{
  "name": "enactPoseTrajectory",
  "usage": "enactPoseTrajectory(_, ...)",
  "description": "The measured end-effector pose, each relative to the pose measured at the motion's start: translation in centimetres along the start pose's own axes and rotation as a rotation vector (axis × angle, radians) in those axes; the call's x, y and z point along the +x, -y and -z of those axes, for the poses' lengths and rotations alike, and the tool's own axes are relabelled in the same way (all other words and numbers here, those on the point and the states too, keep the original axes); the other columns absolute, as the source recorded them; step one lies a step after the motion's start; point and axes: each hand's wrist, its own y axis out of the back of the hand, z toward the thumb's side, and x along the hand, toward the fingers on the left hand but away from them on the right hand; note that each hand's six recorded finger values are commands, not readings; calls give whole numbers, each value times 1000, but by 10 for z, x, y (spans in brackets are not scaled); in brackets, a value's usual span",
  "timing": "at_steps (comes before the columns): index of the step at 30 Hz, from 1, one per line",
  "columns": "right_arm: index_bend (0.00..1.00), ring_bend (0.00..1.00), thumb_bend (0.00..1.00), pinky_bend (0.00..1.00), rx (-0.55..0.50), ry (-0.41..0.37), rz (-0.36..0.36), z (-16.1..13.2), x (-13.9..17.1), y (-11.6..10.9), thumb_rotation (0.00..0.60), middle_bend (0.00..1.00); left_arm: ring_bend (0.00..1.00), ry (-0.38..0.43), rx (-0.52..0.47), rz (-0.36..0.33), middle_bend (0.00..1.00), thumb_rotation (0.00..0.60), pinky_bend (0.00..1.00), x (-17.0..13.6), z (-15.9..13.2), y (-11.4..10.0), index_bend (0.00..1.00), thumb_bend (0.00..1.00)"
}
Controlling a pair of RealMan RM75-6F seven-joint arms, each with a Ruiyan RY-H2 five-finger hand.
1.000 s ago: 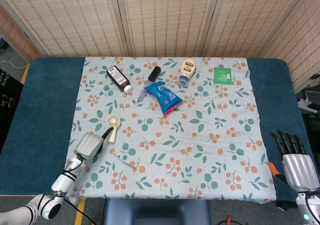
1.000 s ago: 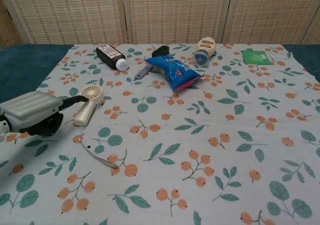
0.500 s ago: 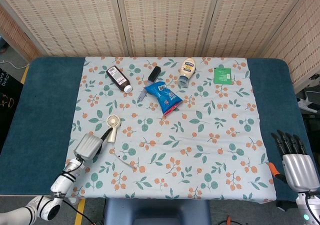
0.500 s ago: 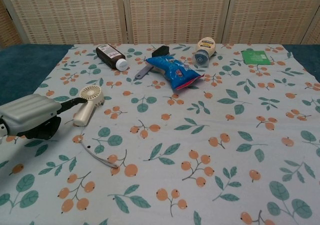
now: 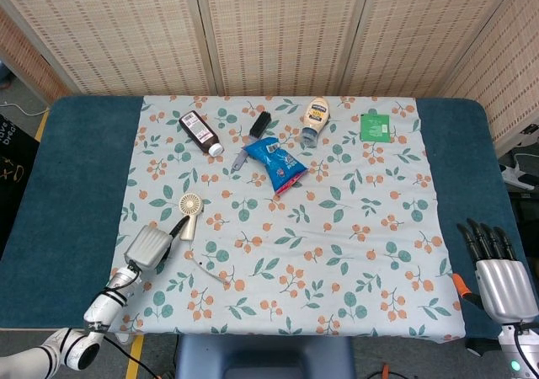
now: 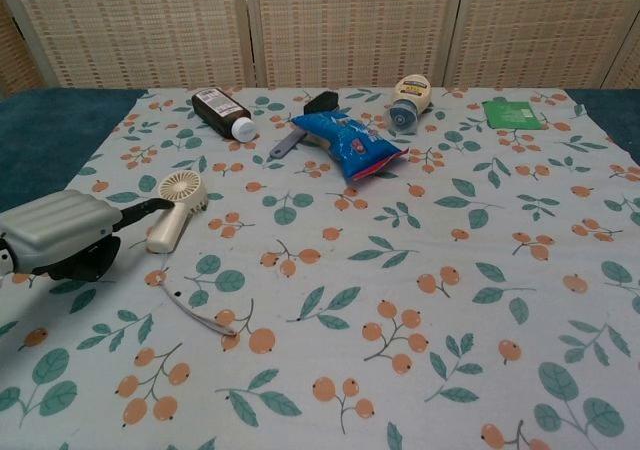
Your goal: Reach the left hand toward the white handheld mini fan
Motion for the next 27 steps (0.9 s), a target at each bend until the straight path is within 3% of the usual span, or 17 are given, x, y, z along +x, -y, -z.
enactPoseTrajectory(4, 0, 0, 214, 0, -1, -2, 1, -1, 1, -1, 600, 0, 784, 2, -18, -78, 881, 600, 914, -2, -1, -16, 0, 938)
enactPoseTrajectory(9, 0, 0, 215, 0, -4, -9, 5, -3, 3, -2, 600, 0, 701, 12, -52, -205, 698, 600, 856, -11, -2, -41, 0, 615)
enactPoseTrajectory(10, 0, 0, 214, 0, -6, -16, 6, -4, 4, -3, 600, 0, 642, 3, -61, -244, 625, 600, 812, -16, 2, -49, 0, 548)
enactPoseTrajectory(12, 0, 0, 214, 0, -9, -29, 8, -7, 7, -4, 600, 0, 455, -21, -84, -294, 438, 600, 656, -30, 10, -60, 0, 469)
enactPoseTrajectory(14, 0, 0, 215, 0, -12, -45, 11, -11, 10, -6, 600, 0, 125, -46, -133, -317, 135, 600, 330, -51, 18, -70, 0, 410)
enactPoseTrajectory(16, 0, 0, 215, 0, -17, -55, 13, -13, 13, -7, 600, 0, 3, -67, -196, -288, 9, 590, 144, -78, 25, -73, 0, 384)
enactPoseTrajectory(18, 0, 0, 214, 0, -19, -62, 16, -15, 16, -9, 600, 0, 0, -96, -251, -239, 0, 527, 84, -108, 34, -72, 0, 350)
enactPoseTrajectory(20, 0, 0, 215, 0, -22, -66, 17, -16, 19, -10, 600, 0, 0, -156, -301, -200, 0, 395, 49, -146, 47, -73, 0, 315)
enactPoseTrajectory(21, 0, 0, 215, 0, -22, -70, 17, -17, 20, -10, 600, 0, 0, -188, -316, -191, 0, 361, 43, -163, 53, -73, 0, 309)
enactPoseTrajectory(25, 0, 0, 214, 0, -23, -90, 9, -24, 23, -6, 600, 0, 0, -329, -344, -197, 0, 325, 36, -232, 80, -77, 0, 303)
enactPoseTrajectory(27, 0, 0, 214, 0, -22, -98, 10, -27, 24, -5, 600, 0, 0, -352, -337, -207, 0, 320, 36, -248, 83, -80, 0, 302)
